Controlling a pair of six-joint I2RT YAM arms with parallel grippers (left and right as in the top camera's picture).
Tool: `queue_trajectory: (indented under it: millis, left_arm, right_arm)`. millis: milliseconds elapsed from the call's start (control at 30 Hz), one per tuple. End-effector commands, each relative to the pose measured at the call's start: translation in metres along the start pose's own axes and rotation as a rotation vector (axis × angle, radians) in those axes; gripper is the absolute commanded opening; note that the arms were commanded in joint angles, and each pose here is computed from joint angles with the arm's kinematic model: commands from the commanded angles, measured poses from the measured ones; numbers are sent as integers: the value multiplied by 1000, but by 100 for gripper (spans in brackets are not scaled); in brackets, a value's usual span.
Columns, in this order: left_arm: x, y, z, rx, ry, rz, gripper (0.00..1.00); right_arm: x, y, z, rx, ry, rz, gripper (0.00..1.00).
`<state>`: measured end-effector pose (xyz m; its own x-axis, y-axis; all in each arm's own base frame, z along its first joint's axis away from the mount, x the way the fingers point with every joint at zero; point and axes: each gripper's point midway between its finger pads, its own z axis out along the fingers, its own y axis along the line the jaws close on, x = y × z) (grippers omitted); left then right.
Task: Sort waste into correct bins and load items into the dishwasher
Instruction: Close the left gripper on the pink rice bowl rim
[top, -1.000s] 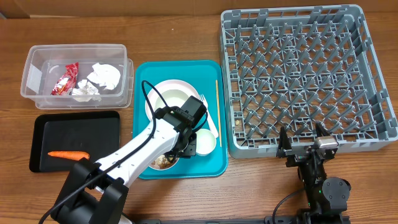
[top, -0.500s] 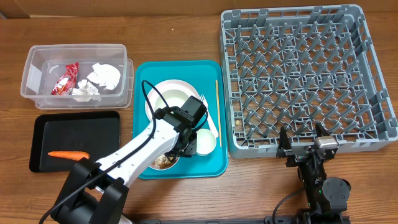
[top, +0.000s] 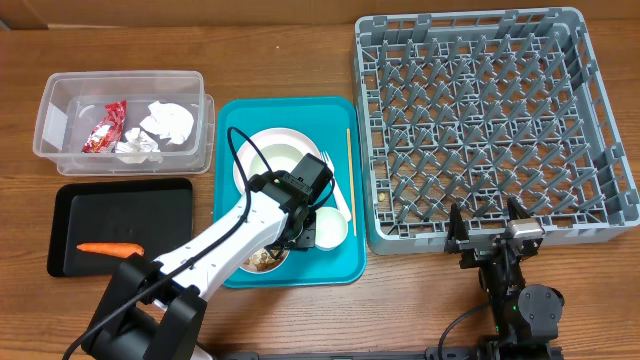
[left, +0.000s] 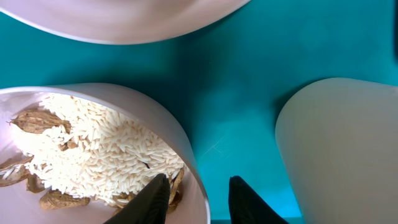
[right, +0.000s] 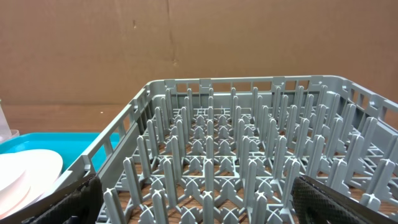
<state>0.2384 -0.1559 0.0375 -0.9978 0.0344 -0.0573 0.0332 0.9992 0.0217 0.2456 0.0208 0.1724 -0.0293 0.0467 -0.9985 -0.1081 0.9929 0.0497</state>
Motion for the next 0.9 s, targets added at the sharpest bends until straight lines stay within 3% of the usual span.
queue_trajectory:
  millis: [0,533,733,867]
  left_arm:
    - [2,6,7,-21,15,-6,37]
    - [1,8,9,13,31,-18,36]
    - [1,5,9,29,32,0,32]
    - [2,5,10,28,33,0,37]
  right_arm:
    - [2,-1,0,2,-5,-2,100]
    - [2,-1,0,2,-5,-2,100]
    - [2,-1,0,2,-5,-2,100]
    - [2,-1,0,2,-5,-2,100]
